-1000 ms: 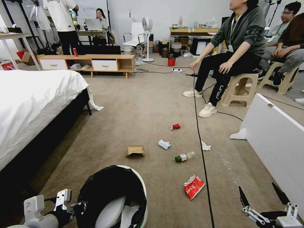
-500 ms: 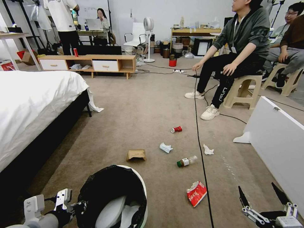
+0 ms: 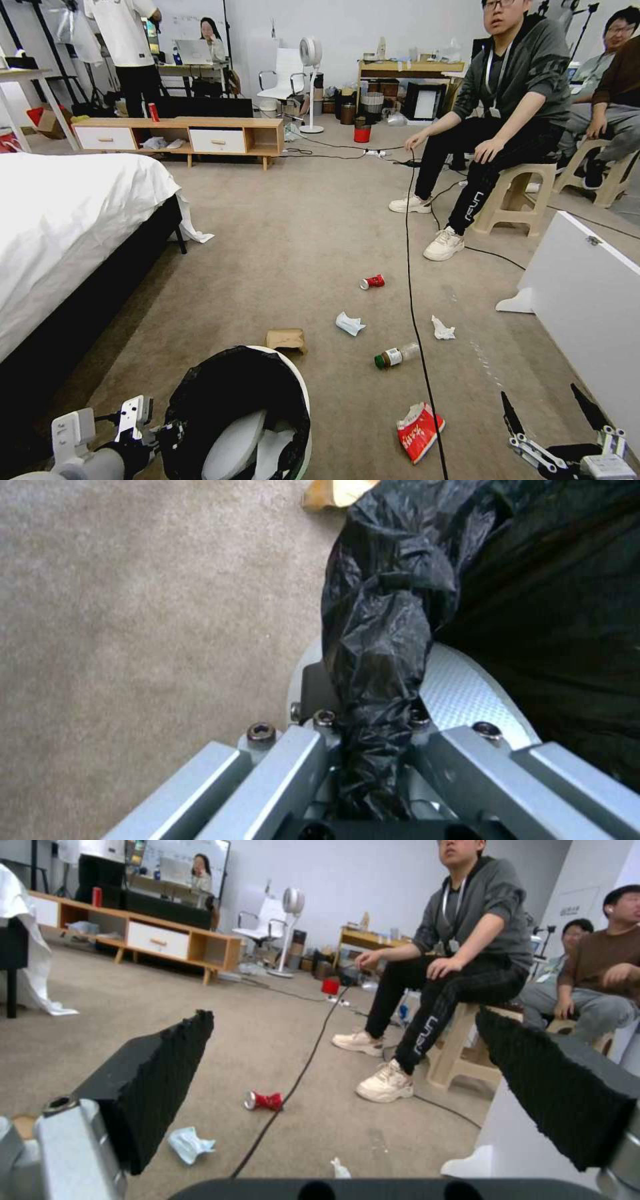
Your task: Pick up the trash bin and place the garbage on the floor into it.
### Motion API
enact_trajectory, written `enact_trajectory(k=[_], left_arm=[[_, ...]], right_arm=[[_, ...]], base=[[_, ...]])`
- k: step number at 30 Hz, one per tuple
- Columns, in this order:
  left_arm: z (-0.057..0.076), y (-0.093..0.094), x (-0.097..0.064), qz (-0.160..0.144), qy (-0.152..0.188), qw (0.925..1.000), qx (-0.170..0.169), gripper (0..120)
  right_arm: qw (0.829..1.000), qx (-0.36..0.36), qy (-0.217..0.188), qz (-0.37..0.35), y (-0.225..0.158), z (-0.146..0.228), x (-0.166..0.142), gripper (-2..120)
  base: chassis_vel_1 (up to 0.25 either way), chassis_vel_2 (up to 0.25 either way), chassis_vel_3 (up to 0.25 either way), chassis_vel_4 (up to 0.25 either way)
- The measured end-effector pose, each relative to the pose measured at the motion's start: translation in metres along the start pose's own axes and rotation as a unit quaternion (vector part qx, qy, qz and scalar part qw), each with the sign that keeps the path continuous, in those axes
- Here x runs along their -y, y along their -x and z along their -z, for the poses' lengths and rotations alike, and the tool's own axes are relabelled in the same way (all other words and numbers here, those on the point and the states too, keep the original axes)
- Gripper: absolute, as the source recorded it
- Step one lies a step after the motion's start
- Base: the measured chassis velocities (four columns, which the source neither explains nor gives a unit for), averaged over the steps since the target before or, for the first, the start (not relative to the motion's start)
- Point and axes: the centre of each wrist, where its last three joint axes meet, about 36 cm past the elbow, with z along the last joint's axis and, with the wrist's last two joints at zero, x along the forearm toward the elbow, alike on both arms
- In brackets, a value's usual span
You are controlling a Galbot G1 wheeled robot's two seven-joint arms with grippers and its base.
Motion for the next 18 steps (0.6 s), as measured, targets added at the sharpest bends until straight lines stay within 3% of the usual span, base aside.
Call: enact_trajectory(k=[18], left_arm=[[0.0003,0.0003,0.0001,0.0,0.001,1.0,0.001,1]], right_arm=[[1.0,0.003,0.001,0.0,0.0009,0.0008,0.0002,100]], base=[[-0.133,0.131,0.127,-0.122]])
